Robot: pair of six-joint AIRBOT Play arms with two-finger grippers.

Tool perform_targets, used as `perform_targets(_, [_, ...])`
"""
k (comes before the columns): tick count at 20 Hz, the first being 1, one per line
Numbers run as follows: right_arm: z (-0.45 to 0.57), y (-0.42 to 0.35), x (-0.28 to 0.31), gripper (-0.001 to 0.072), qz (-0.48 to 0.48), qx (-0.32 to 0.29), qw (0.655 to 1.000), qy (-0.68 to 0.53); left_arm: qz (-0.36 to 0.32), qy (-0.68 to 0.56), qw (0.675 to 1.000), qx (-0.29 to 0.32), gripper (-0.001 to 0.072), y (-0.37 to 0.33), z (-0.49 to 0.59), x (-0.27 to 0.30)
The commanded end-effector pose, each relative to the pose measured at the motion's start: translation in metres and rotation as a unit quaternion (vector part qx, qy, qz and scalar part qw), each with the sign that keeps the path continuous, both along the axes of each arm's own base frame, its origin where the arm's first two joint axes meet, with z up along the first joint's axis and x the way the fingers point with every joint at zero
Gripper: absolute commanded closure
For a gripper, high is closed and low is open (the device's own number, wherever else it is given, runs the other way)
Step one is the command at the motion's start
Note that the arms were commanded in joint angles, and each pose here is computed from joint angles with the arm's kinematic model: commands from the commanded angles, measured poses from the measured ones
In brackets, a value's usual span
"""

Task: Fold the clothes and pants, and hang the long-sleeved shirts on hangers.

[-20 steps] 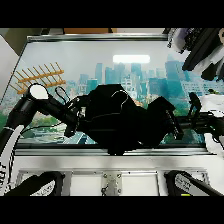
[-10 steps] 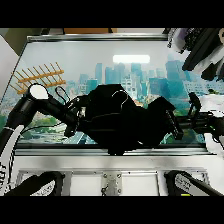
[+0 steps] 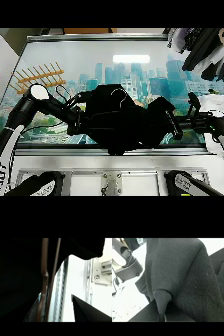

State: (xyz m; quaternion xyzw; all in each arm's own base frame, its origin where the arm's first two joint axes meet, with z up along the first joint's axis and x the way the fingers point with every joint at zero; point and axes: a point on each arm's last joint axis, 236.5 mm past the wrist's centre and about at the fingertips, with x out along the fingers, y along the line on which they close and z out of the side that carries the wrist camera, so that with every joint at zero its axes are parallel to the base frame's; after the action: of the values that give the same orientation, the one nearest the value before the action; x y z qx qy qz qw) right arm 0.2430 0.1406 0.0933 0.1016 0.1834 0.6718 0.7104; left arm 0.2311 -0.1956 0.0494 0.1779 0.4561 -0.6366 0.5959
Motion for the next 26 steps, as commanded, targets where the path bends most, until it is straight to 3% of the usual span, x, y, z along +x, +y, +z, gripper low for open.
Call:
perform_targets(1, [0.0,0.0,0.0,0.0693,0.001,0.0,1.0,-0.001,0.058,0.015,0.998,0.011,0.0292,0.001,0.005,0.012])
perform_targets(13, [-0.006,-0.001,0.01,0.0694,-0.023,-0.015,1.0,0.005,0.258,-0.016,0.966,-0.003,0.0293,0.052,0.075,0.088])
perform_targets(18, [0.021,-0.006,0.038,0.0695,-0.105,-0.055,0.992,-0.046,0.401,-0.013,0.916,-0.021,0.0294,0.092,0.127,0.121])
perform_targets(21, [0.058,-0.012,0.055,0.0696,-0.154,-0.083,0.98,-0.092,0.446,-0.012,0.894,-0.03,0.0294,0.105,0.138,0.117])
perform_targets(26, [0.091,-0.014,0.059,0.0696,-0.168,-0.089,0.974,-0.126,0.574,0.072,0.813,-0.06,0.0293,0.104,0.104,0.092])
